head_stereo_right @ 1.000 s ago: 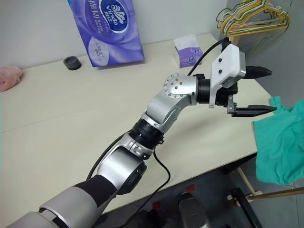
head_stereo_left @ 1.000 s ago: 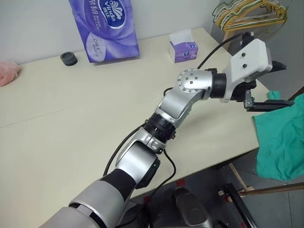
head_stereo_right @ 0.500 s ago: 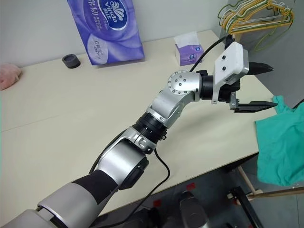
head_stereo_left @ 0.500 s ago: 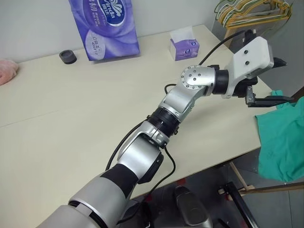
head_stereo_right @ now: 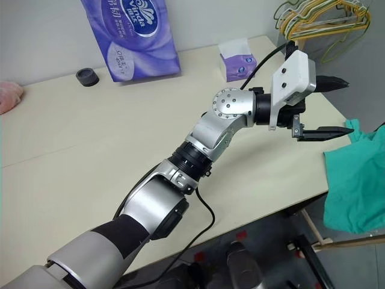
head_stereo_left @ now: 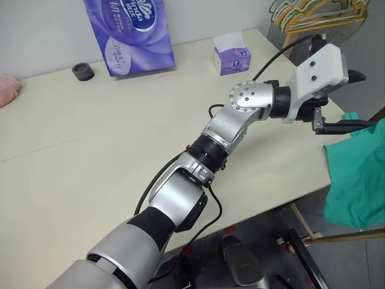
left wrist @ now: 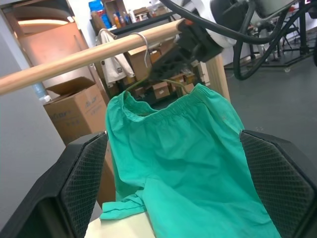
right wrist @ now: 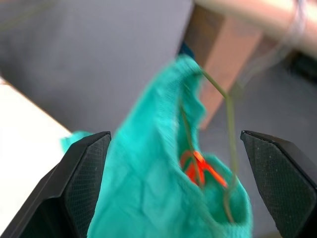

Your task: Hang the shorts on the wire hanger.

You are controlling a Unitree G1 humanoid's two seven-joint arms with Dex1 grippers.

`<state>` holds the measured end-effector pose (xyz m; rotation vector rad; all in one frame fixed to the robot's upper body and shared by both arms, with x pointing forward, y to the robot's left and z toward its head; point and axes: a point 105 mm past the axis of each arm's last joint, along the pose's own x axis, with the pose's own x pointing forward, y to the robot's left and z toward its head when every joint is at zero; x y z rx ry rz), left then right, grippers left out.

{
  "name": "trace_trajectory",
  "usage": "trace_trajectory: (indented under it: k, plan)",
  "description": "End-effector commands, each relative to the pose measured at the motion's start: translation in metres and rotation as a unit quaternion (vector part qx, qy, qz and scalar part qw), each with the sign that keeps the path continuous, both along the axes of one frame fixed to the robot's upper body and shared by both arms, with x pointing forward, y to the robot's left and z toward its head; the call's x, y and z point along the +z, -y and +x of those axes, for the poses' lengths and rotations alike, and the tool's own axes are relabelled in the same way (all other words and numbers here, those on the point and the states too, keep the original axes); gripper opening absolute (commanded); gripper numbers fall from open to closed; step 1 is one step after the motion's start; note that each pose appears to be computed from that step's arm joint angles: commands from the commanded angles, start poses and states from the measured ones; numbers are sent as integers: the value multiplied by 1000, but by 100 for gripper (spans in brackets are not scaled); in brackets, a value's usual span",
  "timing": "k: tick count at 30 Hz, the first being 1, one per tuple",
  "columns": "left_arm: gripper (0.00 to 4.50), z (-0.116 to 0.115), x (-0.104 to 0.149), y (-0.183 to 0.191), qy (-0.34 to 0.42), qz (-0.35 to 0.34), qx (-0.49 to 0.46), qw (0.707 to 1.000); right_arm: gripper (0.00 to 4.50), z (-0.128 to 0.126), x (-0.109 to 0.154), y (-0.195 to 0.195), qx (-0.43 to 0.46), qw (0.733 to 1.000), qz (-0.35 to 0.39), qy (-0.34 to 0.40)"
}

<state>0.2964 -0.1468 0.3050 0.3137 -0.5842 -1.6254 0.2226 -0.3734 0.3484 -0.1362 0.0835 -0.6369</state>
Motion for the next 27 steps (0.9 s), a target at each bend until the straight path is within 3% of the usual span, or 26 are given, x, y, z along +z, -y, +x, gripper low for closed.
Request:
trace_trajectory:
  k: [1, 5, 9, 12, 16, 18, 21, 25, 27]
  plan:
    - [450, -37, 21, 25, 24, -26, -57, 998, 448, 17, 7, -34, 73, 996, -40, 13]
    - [450, -14, 2, 5, 14, -3, -15, 1000, 448, 42, -30, -72, 176, 984, -18, -7]
    - [450, 17, -24, -32, -20, 24, 56, 998, 448, 54, -59, -108, 248, 966, -72, -29]
    - [450, 46, -56, -81, -53, 51, 163, 984, 448, 67, -76, -136, 312, 947, -76, -6]
    - [450, 66, -89, -126, -92, 67, 273, 955, 448, 77, -86, -157, 364, 926, -101, 17]
    - [450, 76, -104, -153, -101, 64, 346, 931, 448, 84, -90, -167, 381, 917, -112, 34]
    - [450, 96, -121, -215, -130, 16, 507, 852, 448, 94, -103, -199, 449, 888, -75, 64]
    - [450, 99, -133, -248, -190, -48, 585, 787, 448, 102, -122, -223, 495, 863, -81, 63]
    - [450, 96, -144, -275, -192, -73, 648, 733, 448, 110, -138, -233, 503, 859, -71, 61]
